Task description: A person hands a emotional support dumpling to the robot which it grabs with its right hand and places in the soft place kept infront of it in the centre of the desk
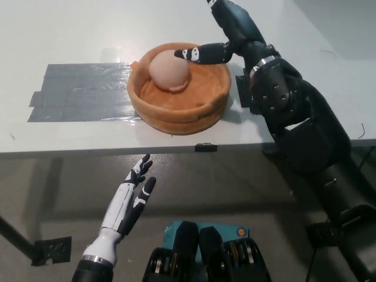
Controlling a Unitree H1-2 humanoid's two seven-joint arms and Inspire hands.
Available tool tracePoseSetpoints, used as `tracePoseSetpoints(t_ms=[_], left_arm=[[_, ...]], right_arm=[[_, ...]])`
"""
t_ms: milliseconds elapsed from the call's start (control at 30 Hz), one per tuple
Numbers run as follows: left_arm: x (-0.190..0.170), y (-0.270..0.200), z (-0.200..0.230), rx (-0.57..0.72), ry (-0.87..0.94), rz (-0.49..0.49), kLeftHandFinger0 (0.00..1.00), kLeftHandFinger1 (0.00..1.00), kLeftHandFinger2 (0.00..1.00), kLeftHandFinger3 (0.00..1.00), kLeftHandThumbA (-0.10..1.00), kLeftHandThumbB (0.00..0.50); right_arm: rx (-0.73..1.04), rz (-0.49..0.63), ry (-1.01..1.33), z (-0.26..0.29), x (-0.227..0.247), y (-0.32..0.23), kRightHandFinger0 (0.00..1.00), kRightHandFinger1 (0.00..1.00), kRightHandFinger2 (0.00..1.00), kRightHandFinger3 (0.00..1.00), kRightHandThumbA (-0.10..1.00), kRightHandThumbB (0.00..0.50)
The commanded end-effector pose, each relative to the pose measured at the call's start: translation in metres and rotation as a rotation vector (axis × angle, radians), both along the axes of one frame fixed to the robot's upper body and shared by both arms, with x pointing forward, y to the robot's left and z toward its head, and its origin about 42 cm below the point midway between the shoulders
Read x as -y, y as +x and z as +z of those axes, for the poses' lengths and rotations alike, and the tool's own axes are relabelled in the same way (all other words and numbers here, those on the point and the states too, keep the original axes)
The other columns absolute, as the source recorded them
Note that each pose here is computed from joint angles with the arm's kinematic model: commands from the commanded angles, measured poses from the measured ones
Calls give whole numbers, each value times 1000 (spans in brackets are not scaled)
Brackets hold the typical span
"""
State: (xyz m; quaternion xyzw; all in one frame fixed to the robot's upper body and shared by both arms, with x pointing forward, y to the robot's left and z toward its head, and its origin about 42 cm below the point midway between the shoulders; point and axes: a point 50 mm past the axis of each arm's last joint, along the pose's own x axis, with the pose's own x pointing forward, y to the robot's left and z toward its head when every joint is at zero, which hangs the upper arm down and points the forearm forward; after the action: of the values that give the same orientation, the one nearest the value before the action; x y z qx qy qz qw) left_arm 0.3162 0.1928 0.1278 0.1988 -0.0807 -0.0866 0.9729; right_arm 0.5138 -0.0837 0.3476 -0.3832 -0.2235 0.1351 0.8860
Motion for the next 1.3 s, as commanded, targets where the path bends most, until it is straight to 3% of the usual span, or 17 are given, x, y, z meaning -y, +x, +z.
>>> tracePoseSetpoints(t_ms=[0, 267, 367, 500, 600, 667, 700, 833, 867, 900, 1000, 1033, 1100, 1233, 1267], left_arm=[[4, 5, 15, 47, -5, -19, 1000, 1000, 1000, 1000, 1000, 5], [-1, 15, 22, 80, 22, -30, 1000, 1000, 1000, 1000, 1000, 0], [-3, 15, 21, 76, 28, -21, 1000, 1000, 1000, 1000, 1000, 0], [-4, 13, 18, 66, 26, -17, 1000, 1000, 1000, 1000, 1000, 0], [-5, 13, 16, 58, 19, -9, 1000, 1000, 1000, 1000, 1000, 0], [-5, 11, 13, 55, 12, -8, 1000, 1000, 1000, 1000, 1000, 0], [-5, 10, 11, 52, 14, -7, 1000, 1000, 1000, 1000, 1000, 0], [-4, 7, 8, 39, 15, -5, 1000, 1000, 1000, 1000, 1000, 0], [-3, 6, 8, 38, 15, -7, 1000, 1000, 1000, 1000, 1000, 0], [-3, 6, 8, 38, 18, -6, 1000, 1000, 1000, 1000, 1000, 0], [-3, 7, 7, 40, 7, 0, 1000, 1000, 1000, 1000, 1000, 0], [-5, 7, 8, 46, 5, 3, 1000, 1000, 1000, 1000, 1000, 0], [-5, 8, 10, 55, 3, 2, 1000, 1000, 1000, 1000, 1000, 0], [-6, 8, 11, 55, 6, 3, 1000, 1000, 1000, 1000, 1000, 4], [-6, 8, 12, 54, 5, 3, 1000, 1000, 1000, 1000, 1000, 10]], right_arm=[[33, 13, 54, 19, 11, -11, 1000, 1000, 1000, 1000, 1000, 500], [181, 52, 140, 12, 59, -93, 1000, 1000, 1000, 1000, 1000, 460], [233, 41, 165, -14, 82, -139, 1000, 1000, 1000, 1000, 1000, 438], [197, 14, 216, -49, 100, -172, 1000, 1000, 1000, 1000, 1000, 465], [147, -7, 244, -77, 112, -182, 1000, 1000, 1000, 1000, 1000, 453], [84, -42, 234, -98, 121, -188, 1000, 1000, 1000, 1000, 1000, 417], [38, -60, 241, -113, 125, -188, 1000, 1000, 1000, 1000, 1000, 374], [-80, -96, 249, -148, 133, -184, 1000, 1000, 1000, 1000, 1000, 346], [-88, -97, 251, -150, 134, -185, 1000, 1000, 1000, 1000, 1000, 274], [-113, -102, 254, -160, 135, -182, 1000, 1000, 1000, 1000, 1000, 310], [-167, -105, 221, -181, 134, -175, 1000, 1000, 1000, 1000, 1000, 311], [-184, -102, 205, -187, 131, -173, 1000, 1000, 1000, 1000, 1000, 333], [-210, -97, 184, -194, 131, -171, 1000, 1000, 1000, 1000, 1000, 336], [-256, -85, 152, -211, 130, -171, 1000, 1000, 1000, 1000, 1000, 291], [-263, -86, 151, -214, 130, -171, 1000, 1000, 1000, 1000, 1000, 305]])
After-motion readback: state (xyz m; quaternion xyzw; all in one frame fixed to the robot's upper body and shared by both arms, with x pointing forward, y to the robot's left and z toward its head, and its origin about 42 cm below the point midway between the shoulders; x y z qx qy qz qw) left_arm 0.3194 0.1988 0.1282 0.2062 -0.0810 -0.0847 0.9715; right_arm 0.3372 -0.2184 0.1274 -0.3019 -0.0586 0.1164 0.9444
